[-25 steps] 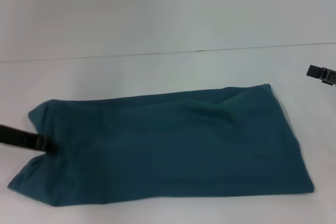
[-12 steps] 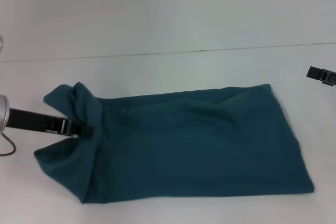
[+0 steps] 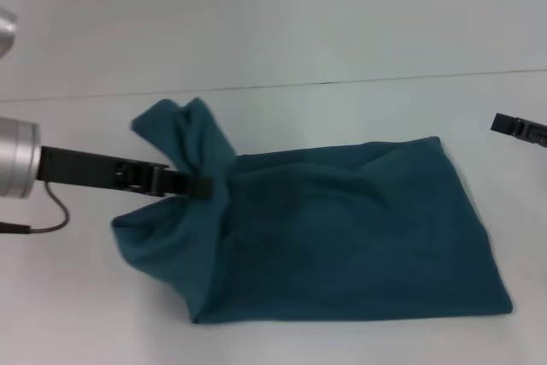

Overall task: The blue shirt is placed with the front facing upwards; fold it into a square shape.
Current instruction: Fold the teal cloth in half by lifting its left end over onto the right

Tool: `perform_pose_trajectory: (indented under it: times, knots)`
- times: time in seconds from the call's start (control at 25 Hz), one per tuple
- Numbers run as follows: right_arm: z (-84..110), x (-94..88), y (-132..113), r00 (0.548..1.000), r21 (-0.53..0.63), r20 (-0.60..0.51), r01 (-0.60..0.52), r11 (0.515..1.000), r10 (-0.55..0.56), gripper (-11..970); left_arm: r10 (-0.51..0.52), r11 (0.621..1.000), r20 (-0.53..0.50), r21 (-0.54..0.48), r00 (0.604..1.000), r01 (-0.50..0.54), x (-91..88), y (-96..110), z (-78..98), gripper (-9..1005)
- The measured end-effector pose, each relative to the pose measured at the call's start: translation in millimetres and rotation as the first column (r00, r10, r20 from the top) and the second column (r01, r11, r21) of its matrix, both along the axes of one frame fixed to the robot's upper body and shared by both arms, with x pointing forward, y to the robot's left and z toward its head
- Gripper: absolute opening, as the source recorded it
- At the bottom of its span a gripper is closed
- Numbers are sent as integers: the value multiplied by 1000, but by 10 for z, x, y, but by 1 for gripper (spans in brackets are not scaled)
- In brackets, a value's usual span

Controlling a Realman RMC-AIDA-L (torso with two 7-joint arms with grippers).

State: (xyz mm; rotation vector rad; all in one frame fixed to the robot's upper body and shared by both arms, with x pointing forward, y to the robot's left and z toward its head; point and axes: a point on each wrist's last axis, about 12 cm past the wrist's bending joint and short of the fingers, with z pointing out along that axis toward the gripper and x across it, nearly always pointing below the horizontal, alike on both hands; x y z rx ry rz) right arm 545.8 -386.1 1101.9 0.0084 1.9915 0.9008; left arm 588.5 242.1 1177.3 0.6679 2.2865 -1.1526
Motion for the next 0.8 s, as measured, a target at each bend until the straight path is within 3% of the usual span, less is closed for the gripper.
perform_pose_trajectory:
  times: [0.2,0.4,0.56,0.8]
  knots:
    - [-33,7,51,1000,-5,-5,-27,1000,27,922,-57,996,-2,-62,998,57,-16,-160,62,54]
    - [-23,42,103,999,-15,-6,-53,998,53,922,-116,983,-26,-143,993,111,29,-470,118,55]
    - [-2,94,168,997,-20,-2,-79,997,79,921,-143,980,-26,-145,989,138,58,-622,139,55]
    - [3,125,219,994,-43,-5,-110,993,110,921,-133,977,-24,-171,991,127,78,-650,172,56]
